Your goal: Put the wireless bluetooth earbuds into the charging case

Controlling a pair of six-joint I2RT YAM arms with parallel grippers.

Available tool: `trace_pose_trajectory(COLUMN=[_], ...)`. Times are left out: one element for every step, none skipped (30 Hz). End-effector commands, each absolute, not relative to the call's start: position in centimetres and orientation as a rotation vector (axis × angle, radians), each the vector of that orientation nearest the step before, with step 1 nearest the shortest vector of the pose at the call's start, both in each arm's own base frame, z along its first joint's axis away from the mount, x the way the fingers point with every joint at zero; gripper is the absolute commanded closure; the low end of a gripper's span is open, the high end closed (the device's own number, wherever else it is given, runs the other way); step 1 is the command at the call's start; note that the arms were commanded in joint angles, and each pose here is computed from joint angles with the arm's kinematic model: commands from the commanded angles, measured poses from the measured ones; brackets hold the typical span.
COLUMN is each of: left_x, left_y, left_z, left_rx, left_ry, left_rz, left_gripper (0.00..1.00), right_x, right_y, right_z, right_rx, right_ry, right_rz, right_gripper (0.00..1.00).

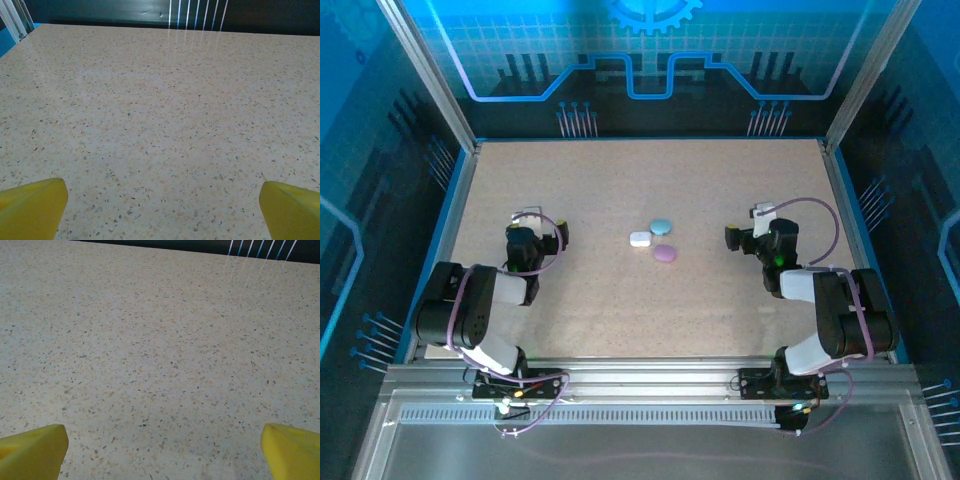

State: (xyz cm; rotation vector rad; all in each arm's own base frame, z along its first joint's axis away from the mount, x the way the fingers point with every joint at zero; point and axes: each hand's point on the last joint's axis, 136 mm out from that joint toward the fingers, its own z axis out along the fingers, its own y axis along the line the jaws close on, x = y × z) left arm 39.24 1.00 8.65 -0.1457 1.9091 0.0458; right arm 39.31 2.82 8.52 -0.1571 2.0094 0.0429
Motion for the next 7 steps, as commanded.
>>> trace_pose_trajectory(left_x=[39.69,39.72,39.7,39.7,39.69,39.7,39.7], left_y=[0.69,0.71,0.72,0.69,0.74,0.71,0.72], left_z=[9.7,9.73,9.7,9.71,9.74,9.71,9.71], left_rx=[-0.134,-0.135,-0.136,-0.134,-0.135,-0.135,-0.135], left_ry=[1.88,1.88,1.88,1.88,1.879,1.88,1.88], left_rz=[0.023,0.024,0.023,0.024,0.024,0.024,0.024], left_gripper=[0.01,0.01,0.01,0.01,0.01,0.01,0.01], right_x=[39.71,39.69,39.7,39.7,39.7,39.7,39.71], right_y=[3.29,3.29,3.28,3.28,3.3,3.28,3.26], right_z=[9.37,9.33,9.35,9.35,9.38,9.35,9.38], right_rx=[-0.176,-0.176,-0.177,-0.178,-0.178,-0.177,-0.177], right_ry=[1.969,1.97,1.969,1.969,1.969,1.969,1.969], right_rz=[0.048,0.049,0.048,0.047,0.048,0.047,0.046], right_gripper=[0.0,0.0,0.0,0.0,0.0,0.0,0.0])
